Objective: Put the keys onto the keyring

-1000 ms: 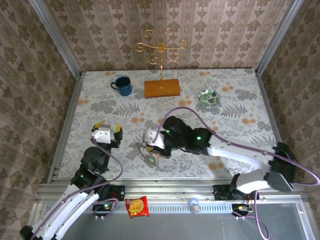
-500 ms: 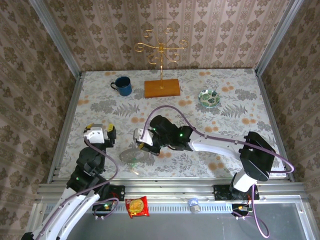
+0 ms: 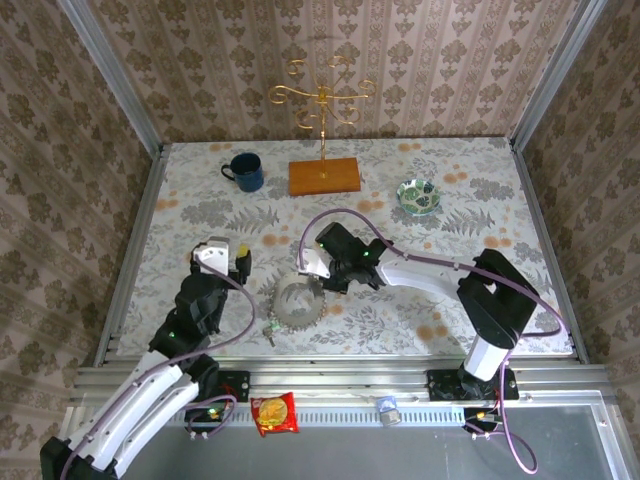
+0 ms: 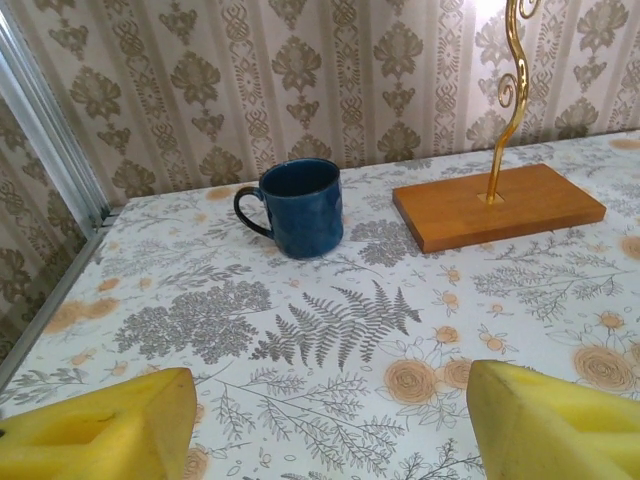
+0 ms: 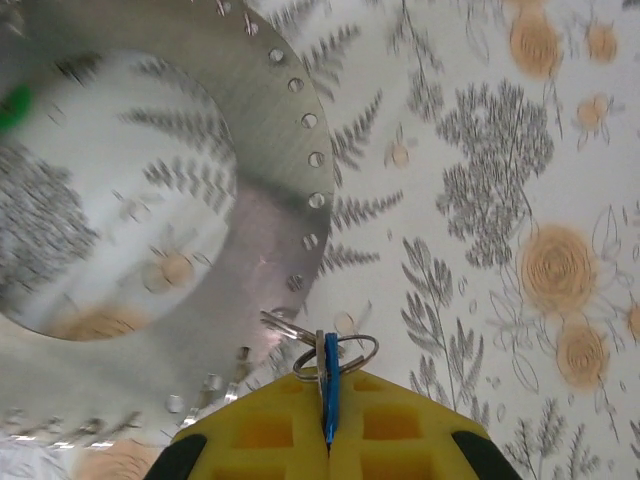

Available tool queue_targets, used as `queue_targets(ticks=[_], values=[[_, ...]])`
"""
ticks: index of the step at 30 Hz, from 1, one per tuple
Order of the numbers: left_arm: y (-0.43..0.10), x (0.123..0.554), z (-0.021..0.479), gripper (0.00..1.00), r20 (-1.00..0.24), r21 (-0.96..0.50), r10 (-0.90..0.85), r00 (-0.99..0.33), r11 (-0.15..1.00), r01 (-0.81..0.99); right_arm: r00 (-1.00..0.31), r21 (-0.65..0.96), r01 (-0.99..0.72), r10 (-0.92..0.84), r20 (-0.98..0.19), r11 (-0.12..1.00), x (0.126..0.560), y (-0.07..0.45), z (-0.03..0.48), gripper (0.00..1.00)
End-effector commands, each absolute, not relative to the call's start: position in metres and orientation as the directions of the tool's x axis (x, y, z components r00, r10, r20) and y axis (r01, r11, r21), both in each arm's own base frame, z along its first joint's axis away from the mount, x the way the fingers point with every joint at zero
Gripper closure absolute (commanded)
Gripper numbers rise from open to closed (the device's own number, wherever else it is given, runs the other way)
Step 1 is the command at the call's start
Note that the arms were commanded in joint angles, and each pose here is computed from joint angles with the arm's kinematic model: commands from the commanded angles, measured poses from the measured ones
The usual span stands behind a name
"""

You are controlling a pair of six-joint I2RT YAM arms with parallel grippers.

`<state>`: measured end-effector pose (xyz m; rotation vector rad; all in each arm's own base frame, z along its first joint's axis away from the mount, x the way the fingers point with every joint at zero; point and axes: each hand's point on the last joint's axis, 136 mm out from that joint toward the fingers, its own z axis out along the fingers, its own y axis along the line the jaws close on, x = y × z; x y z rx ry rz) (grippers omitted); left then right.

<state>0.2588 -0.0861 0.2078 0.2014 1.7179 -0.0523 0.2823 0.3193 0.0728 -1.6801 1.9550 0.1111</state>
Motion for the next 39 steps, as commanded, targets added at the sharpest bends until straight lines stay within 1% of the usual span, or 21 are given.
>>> queue_targets(ticks=[1, 7, 10, 11, 12, 14, 15, 16, 18, 20, 21, 22, 24, 26, 28, 29, 31, 33, 34, 37, 39], values=[[-0.094, 0.264, 0.220, 0.28, -0.992, 0.034, 0.056, -0.112, 0.981, 0.191, -0.024, -0.376, -0.915, -0.952, -0.304, 0.143, 0.293, 0.295, 0.059, 0.99], [-0.095, 0.275, 0.206, 0.28, -0.985, 0.047, 0.077, -0.154, 0.981, 0.189, 0.022, -0.456, -0.890, -0.995, -0.095, 0.024, 0.310, 0.270, 0.041, 0.97], [-0.096, 0.279, 0.199, 0.28, -0.980, 0.058, 0.093, -0.176, 0.980, 0.192, 0.036, -0.471, -0.882, -0.999, -0.018, -0.023, 0.314, 0.262, 0.033, 0.94], [-0.096, 0.280, 0.197, 0.28, -0.978, 0.065, 0.101, -0.181, 0.979, 0.194, 0.038, -0.479, -0.877, -0.999, 0.002, -0.034, 0.316, 0.259, 0.032, 0.91], [-0.095, 0.282, 0.196, 0.28, -0.977, 0.073, 0.108, -0.185, 0.979, 0.190, 0.040, -0.488, -0.871, -0.999, 0.019, -0.044, 0.318, 0.257, 0.031, 0.86], [-0.094, 0.285, 0.195, 0.28, -0.976, 0.077, 0.111, -0.187, 0.981, 0.180, 0.027, -0.505, -0.862, -0.999, 0.019, -0.033, 0.322, 0.252, 0.035, 0.72], [-0.093, 0.287, 0.195, 0.28, -0.976, 0.080, 0.112, -0.185, 0.981, 0.176, 0.012, -0.509, -0.860, -1.000, 0.001, -0.011, 0.323, 0.249, 0.038, 0.65], [-0.094, 0.290, 0.195, 0.28, -0.976, 0.080, 0.113, -0.187, 0.981, 0.176, -0.009, -0.516, -0.856, -1.000, -0.024, 0.020, 0.325, 0.246, 0.042, 0.61], [-0.094, 0.295, 0.195, 0.27, -0.974, 0.091, 0.124, -0.191, 0.981, 0.173, -0.062, -0.536, -0.838, -0.994, -0.087, 0.099, 0.331, 0.237, 0.055, 0.56], [-0.095, 0.301, 0.196, 0.27, -0.972, 0.104, 0.137, -0.190, 0.980, 0.170, -0.137, -0.563, -0.798, -0.974, -0.181, 0.217, 0.339, 0.227, 0.073, 0.54], [-0.094, 0.304, 0.196, 0.26, -0.971, 0.111, 0.142, -0.190, 0.980, 0.165, -0.182, -0.569, -0.765, -0.949, -0.256, 0.301, 0.344, 0.222, 0.085, 0.53], [-0.093, 0.307, 0.197, 0.24, -0.971, 0.116, 0.145, -0.189, 0.981, 0.157, -0.219, -0.562, -0.727, -0.909, -0.355, 0.395, 0.347, 0.218, 0.101, 0.52], [-0.096, 0.312, 0.197, 0.20, -0.968, 0.130, 0.161, -0.191, 0.978, 0.166, -0.267, -0.504, -0.648, -0.790, -0.552, 0.571, 0.352, 0.207, 0.129, 0.49], [-0.084, 0.321, 0.197, 0.12, -0.965, 0.140, 0.164, -0.204, 0.982, 0.127, -0.299, -0.392, -0.557, -0.617, -0.728, 0.732, 0.353, 0.185, 0.154, 0.45], [-0.079, 0.327, 0.194, 0.01, -0.960, 0.154, 0.176, -0.219, 0.982, 0.113, -0.330, -0.281, -0.436, -0.443, -0.834, 0.855, 0.356, 0.151, 0.172, 0.38], [-0.075, 0.330, 0.192, 0.00, -0.958, 0.159, 0.178, -0.227, 0.982, 0.098, -0.348, -0.232, -0.357, -0.360, -0.866, 0.905, 0.356, 0.128, 0.176, 0.34], [-0.065, 0.335, 0.188, 0.00, -0.954, 0.166, 0.178, -0.240, 0.984, 0.067, -0.362, -0.160, -0.196, -0.223, -0.905, 0.967, 0.356, 0.084, 0.179, 0.31], [-0.051, 0.340, 0.180, 0.00, -0.951, 0.172, 0.173, -0.256, 0.985, 0.024, -0.349, -0.115, -0.041, -0.122, -0.929, 0.992, 0.353, 0.042, 0.172, 0.29], [-0.045, 0.343, 0.177, 0.00, -0.952, 0.168, 0.164, -0.260, 0.986, 0.006, -0.338, -0.102, 0.008, -0.093, -0.937, 0.995, 0.352, 0.029, 0.168, 0.28], [-0.033, 0.349, 0.163, 0.00, -0.948, 0.165, 0.153, -0.278, 0.986, -0.020, -0.302, -0.063, 0.067, -0.040, -0.952, 0.996, 0.354, 0.010, 0.146, 0.28], [-0.026, 0.352, 0.153, 0.00, -0.947, 0.172, 0.155, -0.280, 0.984, -0.037, -0.276, -0.066, 0.030, -0.055, -0.960, 0.997, 0.362, 0.016, 0.134, 0.29]])
